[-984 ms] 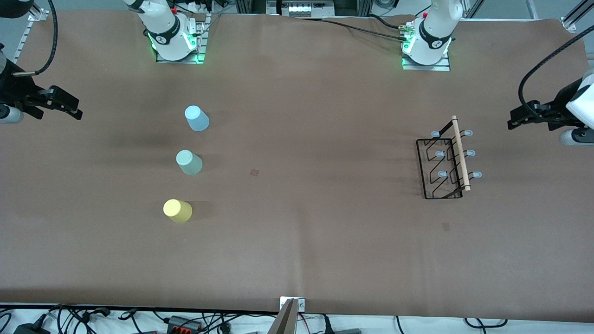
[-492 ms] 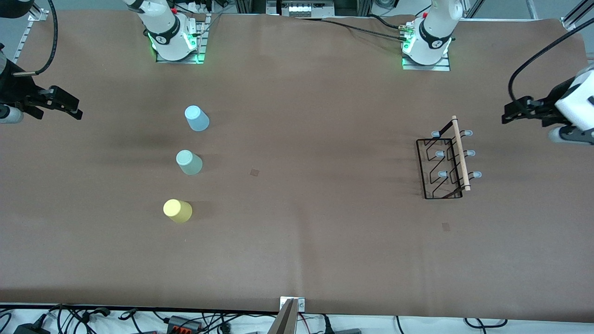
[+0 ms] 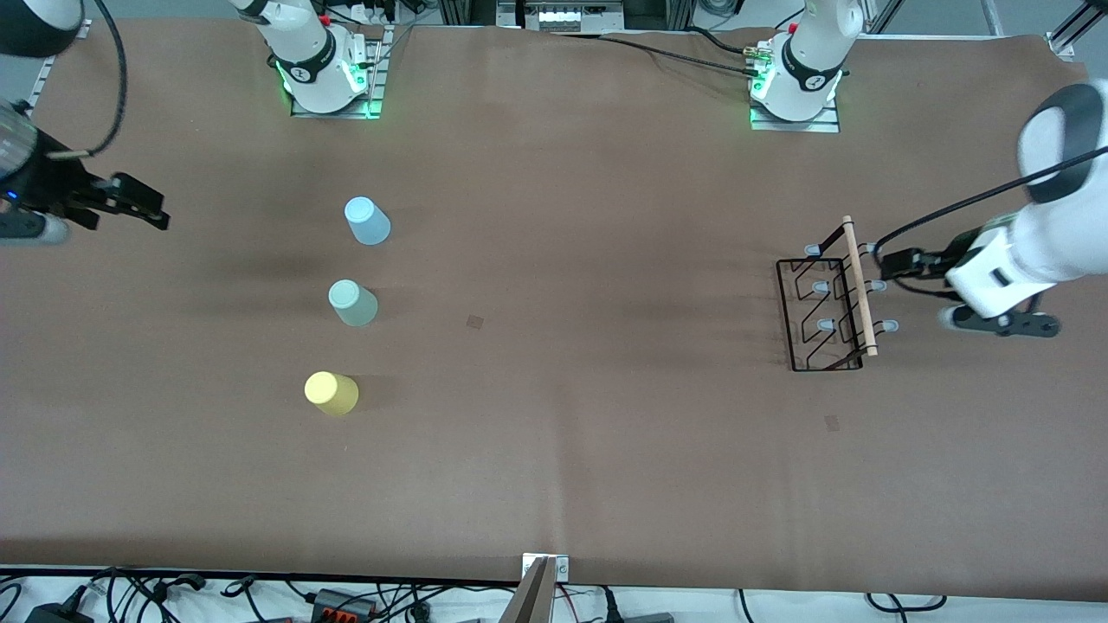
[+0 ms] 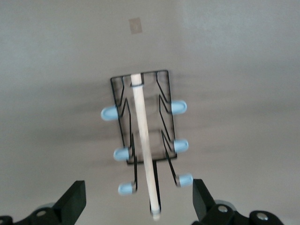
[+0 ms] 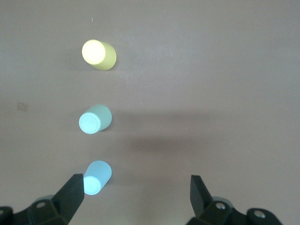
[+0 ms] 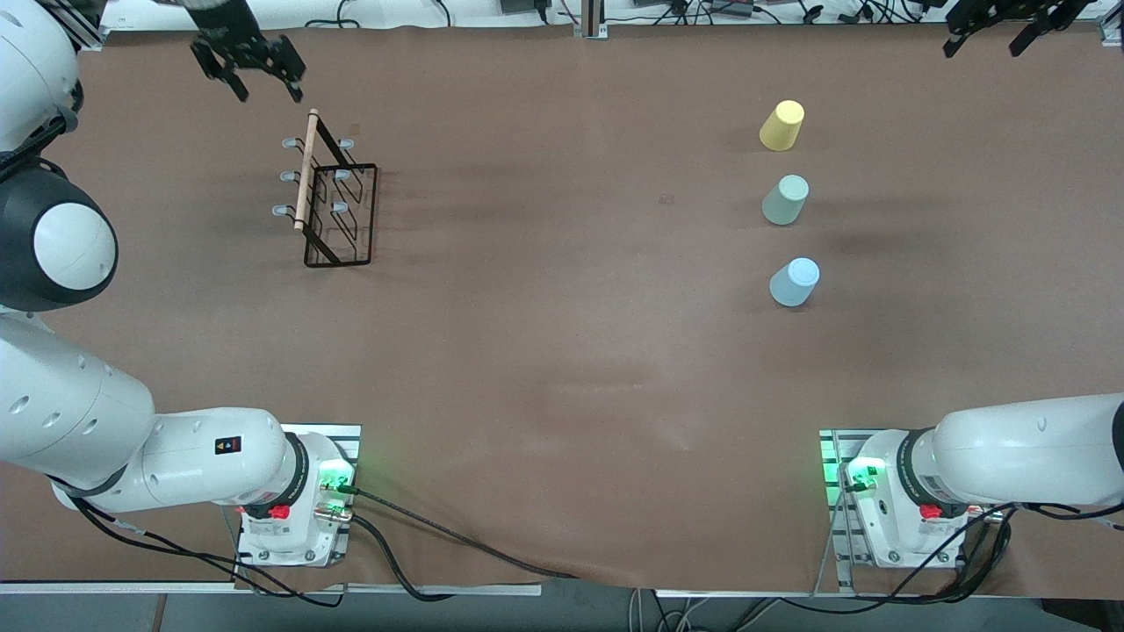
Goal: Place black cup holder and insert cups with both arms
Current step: 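Reach the rack with the left gripper while the right gripper reaches the cup, then lift the rack with the left gripper while the right gripper grasps the cup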
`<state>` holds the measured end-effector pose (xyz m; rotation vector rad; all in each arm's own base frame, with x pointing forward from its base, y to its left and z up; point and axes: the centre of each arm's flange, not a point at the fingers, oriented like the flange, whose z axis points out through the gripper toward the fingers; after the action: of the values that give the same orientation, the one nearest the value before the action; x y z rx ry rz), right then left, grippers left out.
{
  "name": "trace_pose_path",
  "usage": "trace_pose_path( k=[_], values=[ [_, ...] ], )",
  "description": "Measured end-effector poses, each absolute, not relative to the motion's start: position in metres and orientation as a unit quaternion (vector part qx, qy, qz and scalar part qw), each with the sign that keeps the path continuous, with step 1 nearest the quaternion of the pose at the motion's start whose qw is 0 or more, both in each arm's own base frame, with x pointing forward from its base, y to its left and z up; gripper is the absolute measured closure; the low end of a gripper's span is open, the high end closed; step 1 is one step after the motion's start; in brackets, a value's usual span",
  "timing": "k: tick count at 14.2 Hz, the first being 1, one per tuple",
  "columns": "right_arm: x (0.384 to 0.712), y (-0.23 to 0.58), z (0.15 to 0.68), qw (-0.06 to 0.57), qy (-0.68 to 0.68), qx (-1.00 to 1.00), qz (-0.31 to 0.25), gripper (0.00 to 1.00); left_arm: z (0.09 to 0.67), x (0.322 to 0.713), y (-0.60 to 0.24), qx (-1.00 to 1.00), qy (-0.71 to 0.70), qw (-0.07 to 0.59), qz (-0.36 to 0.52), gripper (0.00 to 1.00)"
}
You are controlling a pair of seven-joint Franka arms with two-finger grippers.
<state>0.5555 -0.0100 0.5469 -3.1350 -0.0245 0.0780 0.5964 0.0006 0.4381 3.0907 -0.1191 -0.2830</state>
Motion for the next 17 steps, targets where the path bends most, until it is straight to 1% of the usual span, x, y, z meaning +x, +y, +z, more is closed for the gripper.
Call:
trace_pose_path(
  k=[4, 8, 10, 11, 12, 13, 14, 16, 17],
  values=[
    [0.578, 0.021, 0.484, 0.003, -0.035, -0.997, 0.072, 0.00, 0.382, 0.566, -0.002, 0.997, -0.039, 0.013, -0.071, 0.00],
    [0.600, 0.062, 0.415, 0.000, -0.061, -0.994, 0.093, 0.00, 0.350, 0.532, -0.009, 0.997, -0.027, 0.007, -0.069, 0.00],
    [0.607, 0.082, 0.382, -0.005, -0.041, -0.994, 0.100, 0.00, 0.344, 0.524, -0.022, 0.997, -0.018, 0.005, -0.072, 0.04],
    [0.609, 0.094, 0.368, -0.008, -0.032, -0.994, 0.102, 0.00, 0.342, 0.523, -0.028, 0.997, -0.018, 0.005, -0.071, 0.10],
    [0.609, 0.106, 0.355, -0.012, -0.021, -0.994, 0.105, 0.00, 0.341, 0.522, -0.030, 0.997, -0.020, 0.003, -0.070, 0.11],
    [0.609, 0.115, 0.344, -0.015, -0.010, -0.994, 0.109, 0.00, 0.341, 0.522, -0.030, 0.997, -0.024, -0.001, -0.070, 0.16],
    [0.610, 0.119, 0.334, -0.017, -0.002, -0.994, 0.111, 0.00, 0.340, 0.522, -0.029, 0.997, -0.027, -0.007, -0.068, 0.20],
    [0.610, 0.118, 0.314, -0.018, 0.007, -0.993, 0.114, 0.00, 0.339, 0.523, -0.027, 0.998, -0.029, -0.012, -0.061, 0.21],
    [0.609, 0.116, 0.303, -0.016, 0.013, -0.993, 0.118, 0.00, 0.337, 0.523, -0.025, 0.998, -0.028, -0.011, -0.060, 0.26]
  ],
)
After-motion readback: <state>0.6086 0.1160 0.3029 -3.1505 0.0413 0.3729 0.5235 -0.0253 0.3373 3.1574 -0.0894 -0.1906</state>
